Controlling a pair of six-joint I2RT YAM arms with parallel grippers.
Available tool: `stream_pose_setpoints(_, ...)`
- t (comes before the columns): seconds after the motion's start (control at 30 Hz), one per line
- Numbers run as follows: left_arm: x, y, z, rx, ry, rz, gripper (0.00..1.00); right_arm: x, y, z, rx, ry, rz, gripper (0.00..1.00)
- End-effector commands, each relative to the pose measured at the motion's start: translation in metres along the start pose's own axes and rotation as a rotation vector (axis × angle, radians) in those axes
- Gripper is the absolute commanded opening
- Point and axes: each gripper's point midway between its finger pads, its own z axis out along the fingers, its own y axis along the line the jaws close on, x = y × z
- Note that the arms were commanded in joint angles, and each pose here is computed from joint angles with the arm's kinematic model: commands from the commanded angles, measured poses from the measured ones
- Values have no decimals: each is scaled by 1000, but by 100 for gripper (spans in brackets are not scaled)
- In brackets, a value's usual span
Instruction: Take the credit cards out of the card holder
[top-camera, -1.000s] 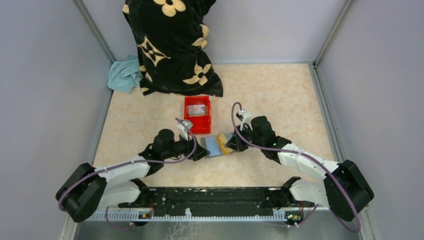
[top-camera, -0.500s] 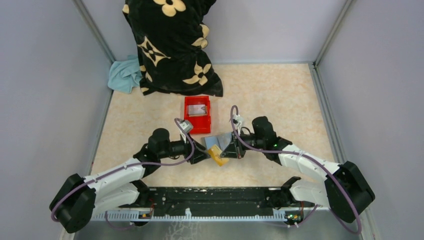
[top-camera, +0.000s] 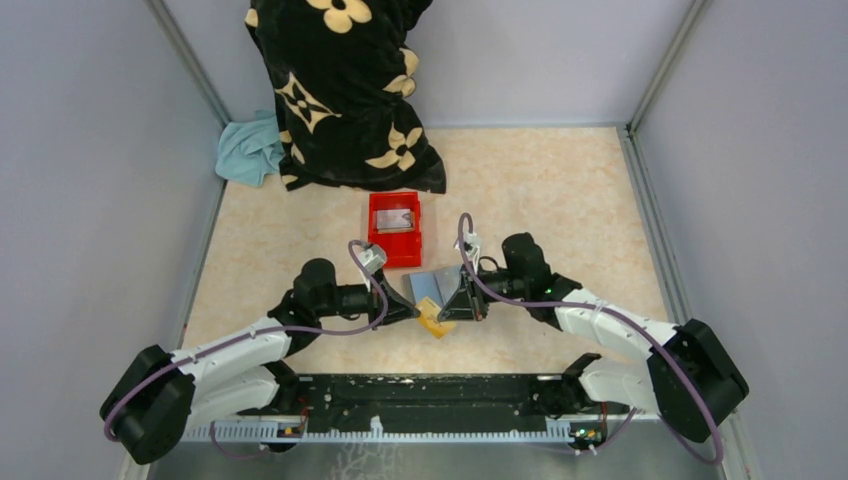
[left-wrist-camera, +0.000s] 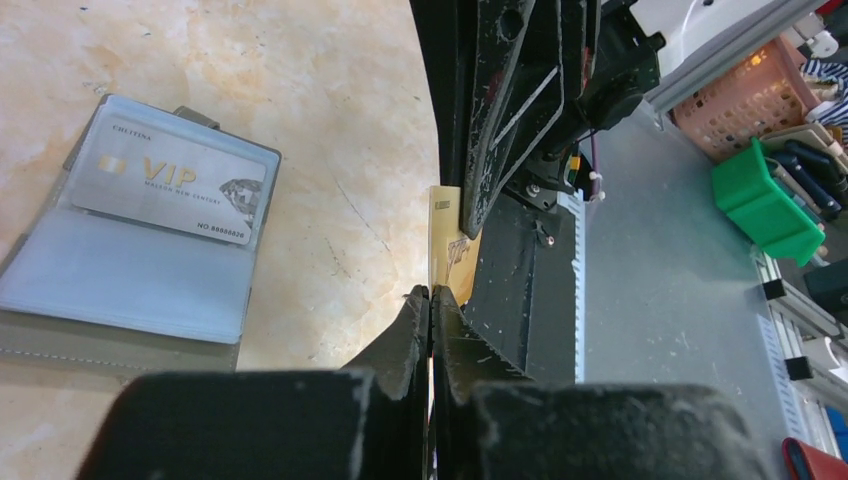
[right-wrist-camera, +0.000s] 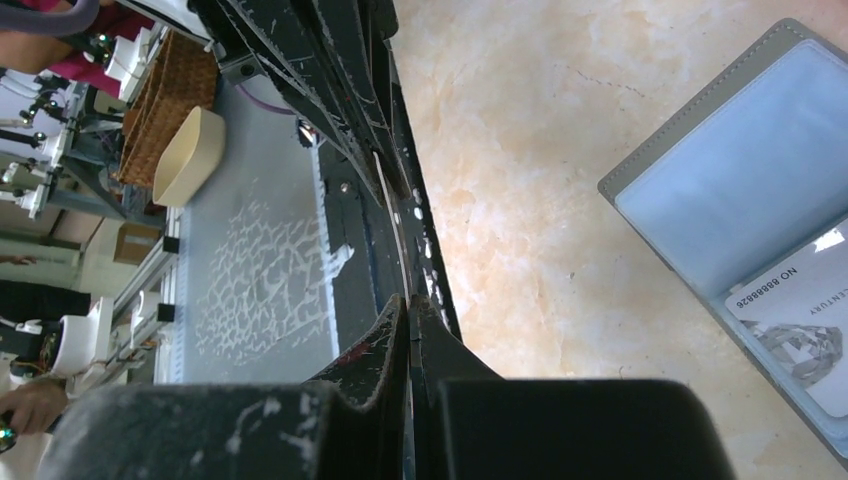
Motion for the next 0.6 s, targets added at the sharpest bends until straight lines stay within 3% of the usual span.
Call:
stream_pose_setpoints(0.0, -1, -6, 0, 35, -23, 33, 0, -11, 10, 3, -41, -20, -68, 0)
stream_pose_setpoints(0.07, -4, -5, -1, 23, -43, 37, 0, -13, 7, 3, -19, -32, -70, 0)
stream_pose_setpoints(0.2, -12, -6, -6, -3, -100, 59, 0, -23, 2, 0, 35, -90, -93, 22)
stream_pose_setpoints(0.27, -17, -6, -10, -21, -131, 67, 0, -26, 2, -1, 49, -107, -101, 28)
stream_pose_setpoints(0.57, -35, -9, -20, -54, -233, 91, 0, -25, 0, 1, 45, -109, -96, 27)
